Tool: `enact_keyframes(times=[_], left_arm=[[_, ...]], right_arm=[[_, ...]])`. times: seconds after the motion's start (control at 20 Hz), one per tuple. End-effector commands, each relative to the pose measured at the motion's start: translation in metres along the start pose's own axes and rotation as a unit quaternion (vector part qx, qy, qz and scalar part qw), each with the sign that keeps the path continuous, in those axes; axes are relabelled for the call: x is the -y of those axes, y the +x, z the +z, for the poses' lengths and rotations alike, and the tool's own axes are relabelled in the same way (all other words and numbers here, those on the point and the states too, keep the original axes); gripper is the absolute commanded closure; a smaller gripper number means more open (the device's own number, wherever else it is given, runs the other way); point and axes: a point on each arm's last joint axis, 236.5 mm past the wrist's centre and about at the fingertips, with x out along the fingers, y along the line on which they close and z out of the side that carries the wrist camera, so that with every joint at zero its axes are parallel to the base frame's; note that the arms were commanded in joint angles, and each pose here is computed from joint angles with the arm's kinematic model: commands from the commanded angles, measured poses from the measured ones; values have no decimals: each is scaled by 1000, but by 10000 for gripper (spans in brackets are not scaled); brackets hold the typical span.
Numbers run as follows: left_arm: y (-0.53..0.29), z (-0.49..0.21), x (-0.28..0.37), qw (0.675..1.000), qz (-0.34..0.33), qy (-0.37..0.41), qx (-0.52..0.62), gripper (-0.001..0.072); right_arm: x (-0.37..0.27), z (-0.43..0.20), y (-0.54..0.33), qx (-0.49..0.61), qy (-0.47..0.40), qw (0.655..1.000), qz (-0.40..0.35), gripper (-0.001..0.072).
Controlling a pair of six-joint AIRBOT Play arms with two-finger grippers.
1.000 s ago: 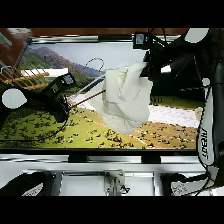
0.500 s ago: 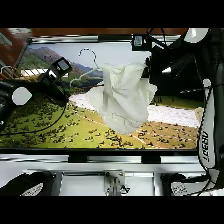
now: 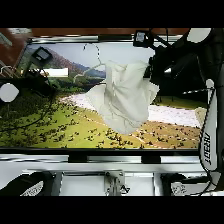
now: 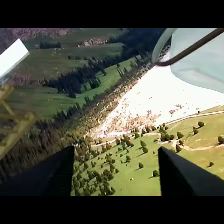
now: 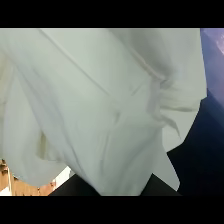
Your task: Fold the shirts.
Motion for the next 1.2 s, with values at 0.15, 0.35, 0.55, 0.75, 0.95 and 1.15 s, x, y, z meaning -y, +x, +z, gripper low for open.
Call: enact_keyframes(times=[0.15,0.35,0.55,0.75,0.95,1.15], left_arm=[[-24,-41,-22,926,-60,-374,6,174],[15,-22,98,812,-273,-516,15,141],[50,9,202,765,-346,-544,5,137],[74,54,254,726,-393,-564,9,62],[84,89,250,718,-406,-564,40,63],[105,78,258,735,-396,-550,30,117]], right_arm=[[8,10,-44,13,48,996,-70,628],[-4,19,-69,28,57,995,-78,628],[-12,27,-93,45,70,992,-95,628],[-22,23,-94,36,92,992,-77,627],[-26,21,-93,32,94,993,-70,627],[-27,21,-93,31,99,992,-69,627]])
